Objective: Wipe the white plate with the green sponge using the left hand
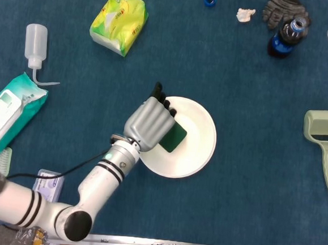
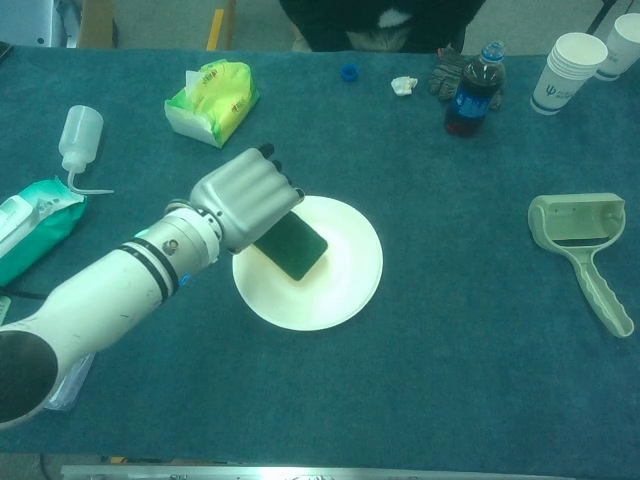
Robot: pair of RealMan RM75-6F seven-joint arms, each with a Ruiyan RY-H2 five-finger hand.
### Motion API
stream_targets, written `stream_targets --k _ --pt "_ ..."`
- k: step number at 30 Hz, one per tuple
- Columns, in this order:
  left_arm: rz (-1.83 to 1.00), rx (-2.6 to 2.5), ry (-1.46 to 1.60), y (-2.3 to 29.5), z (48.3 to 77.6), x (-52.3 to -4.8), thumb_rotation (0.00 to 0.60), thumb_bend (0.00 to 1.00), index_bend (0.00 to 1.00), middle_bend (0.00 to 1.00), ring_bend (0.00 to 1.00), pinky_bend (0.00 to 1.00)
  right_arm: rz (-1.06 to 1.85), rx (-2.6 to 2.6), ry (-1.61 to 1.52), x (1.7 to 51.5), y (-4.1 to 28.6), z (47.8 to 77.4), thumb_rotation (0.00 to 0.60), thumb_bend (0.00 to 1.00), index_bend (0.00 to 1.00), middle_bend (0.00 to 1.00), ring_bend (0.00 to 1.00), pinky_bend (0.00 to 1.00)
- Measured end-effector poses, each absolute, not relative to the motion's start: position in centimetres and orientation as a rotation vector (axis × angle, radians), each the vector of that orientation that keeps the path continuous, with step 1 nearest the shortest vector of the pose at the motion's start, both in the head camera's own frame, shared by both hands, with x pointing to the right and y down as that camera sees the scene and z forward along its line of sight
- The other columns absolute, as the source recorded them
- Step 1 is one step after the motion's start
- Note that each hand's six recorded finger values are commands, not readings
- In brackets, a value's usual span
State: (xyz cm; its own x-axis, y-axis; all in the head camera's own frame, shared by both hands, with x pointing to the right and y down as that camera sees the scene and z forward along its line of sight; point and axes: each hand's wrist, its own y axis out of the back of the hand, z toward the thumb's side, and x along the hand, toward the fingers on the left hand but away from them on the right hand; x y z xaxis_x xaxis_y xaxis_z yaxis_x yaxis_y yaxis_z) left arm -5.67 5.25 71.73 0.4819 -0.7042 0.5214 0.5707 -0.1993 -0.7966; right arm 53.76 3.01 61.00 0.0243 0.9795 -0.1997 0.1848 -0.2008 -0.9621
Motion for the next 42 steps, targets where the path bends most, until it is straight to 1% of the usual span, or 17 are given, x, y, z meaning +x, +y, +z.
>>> stream_targets --k 7,15,27,36,42 --pt "-1.15 -1.338 0.088 5.9 72.9 -4.5 0.6 0.27 0.44 0.38 0.25 0.12 1.262 -1.496 -1.245 54.1 3.1 60.8 0.587 0.32 0.3 0.32 0.21 0.4" --pt "-1.138 -1.266 0.077 5.3 73.3 -4.2 0.6 0.27 0.45 0.38 0.25 0.12 1.271 -1.486 -1.255 54.6 3.2 60.7 0.586 0.32 0.3 0.32 0.21 0.4" --pt "-1.173 -1.176 0.085 3.7 73.7 -6.7 0.6 0.27 0.45 0.38 0.25 0.12 1.266 -1.481 -1.258 54.6 3.3 60.4 0.587 0.32 0.3 0.32 0.21 0.4" --pt "-1.186 -1.144 0.111 3.2 72.7 -8.0 0.6 0.27 0.45 0.38 0.25 0.12 1.252 -1.485 -1.256 54.2 3.3 60.2 0.587 0.32 0.3 0.31 0.21 0.4" --pt "-1.178 -1.181 0.128 3.9 71.3 -7.6 0.6 0.27 0.45 0.38 0.25 0.12 1.245 -1.494 -1.26 54.1 3.4 60.2 0.588 0.32 0.3 0.31 0.21 0.4"
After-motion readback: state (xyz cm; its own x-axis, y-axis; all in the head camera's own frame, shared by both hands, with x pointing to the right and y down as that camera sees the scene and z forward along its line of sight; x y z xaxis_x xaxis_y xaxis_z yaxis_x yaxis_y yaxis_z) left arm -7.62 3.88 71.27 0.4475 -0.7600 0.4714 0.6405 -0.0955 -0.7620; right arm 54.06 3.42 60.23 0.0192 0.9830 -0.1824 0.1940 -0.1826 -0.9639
